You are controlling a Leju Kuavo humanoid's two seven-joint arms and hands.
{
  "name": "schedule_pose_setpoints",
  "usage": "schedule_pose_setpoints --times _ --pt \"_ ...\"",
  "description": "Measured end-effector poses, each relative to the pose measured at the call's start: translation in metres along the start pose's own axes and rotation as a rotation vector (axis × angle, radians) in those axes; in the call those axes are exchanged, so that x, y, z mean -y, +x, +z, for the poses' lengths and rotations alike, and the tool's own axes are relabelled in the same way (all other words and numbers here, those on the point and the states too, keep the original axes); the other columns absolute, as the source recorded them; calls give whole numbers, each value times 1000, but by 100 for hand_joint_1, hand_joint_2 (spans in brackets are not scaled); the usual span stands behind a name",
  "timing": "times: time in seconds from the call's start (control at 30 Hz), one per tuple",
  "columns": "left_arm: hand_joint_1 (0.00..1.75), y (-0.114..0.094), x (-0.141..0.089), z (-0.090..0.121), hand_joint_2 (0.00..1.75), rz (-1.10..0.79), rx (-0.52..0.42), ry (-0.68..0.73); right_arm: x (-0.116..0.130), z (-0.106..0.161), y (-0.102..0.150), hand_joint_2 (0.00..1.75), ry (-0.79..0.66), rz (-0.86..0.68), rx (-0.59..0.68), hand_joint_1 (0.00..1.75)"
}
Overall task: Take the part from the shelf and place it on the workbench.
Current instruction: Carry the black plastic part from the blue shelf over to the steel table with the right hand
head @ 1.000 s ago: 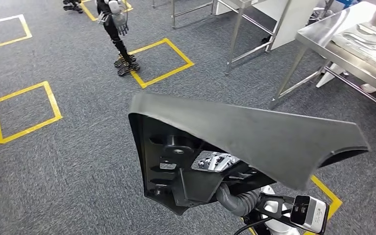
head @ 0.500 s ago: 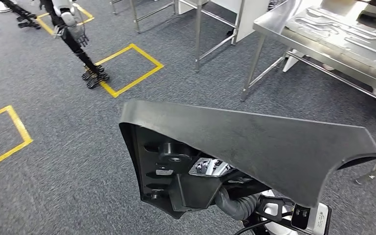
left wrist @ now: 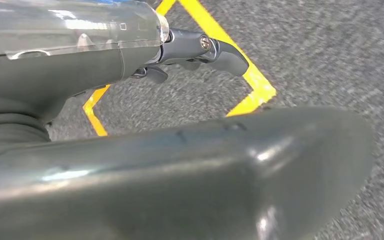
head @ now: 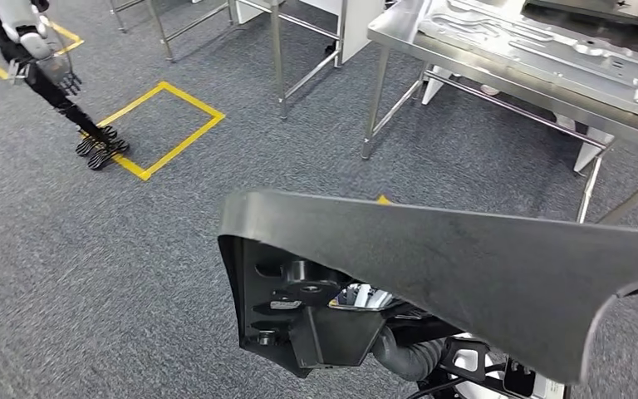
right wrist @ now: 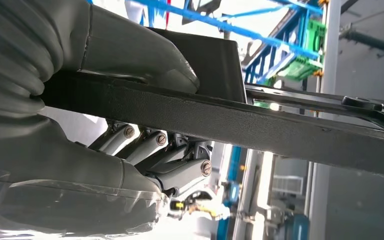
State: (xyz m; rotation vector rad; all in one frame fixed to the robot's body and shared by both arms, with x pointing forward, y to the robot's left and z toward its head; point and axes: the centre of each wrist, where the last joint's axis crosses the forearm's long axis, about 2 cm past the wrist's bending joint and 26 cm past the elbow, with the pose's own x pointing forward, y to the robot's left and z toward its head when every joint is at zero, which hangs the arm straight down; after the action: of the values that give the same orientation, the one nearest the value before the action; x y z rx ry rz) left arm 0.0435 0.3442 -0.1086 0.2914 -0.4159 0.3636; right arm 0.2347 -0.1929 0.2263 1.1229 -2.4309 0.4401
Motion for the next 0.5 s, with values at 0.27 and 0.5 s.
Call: schedule_pose_setpoints --times 0.27,0.5 --pt "0 5 2 -1 0 26 5 -14 8 -8 1 175 11 -3 19 169" --pt "0 0 -2 0 0 52 -8 -18 9 -7 -1 175 6 -8 18 169"
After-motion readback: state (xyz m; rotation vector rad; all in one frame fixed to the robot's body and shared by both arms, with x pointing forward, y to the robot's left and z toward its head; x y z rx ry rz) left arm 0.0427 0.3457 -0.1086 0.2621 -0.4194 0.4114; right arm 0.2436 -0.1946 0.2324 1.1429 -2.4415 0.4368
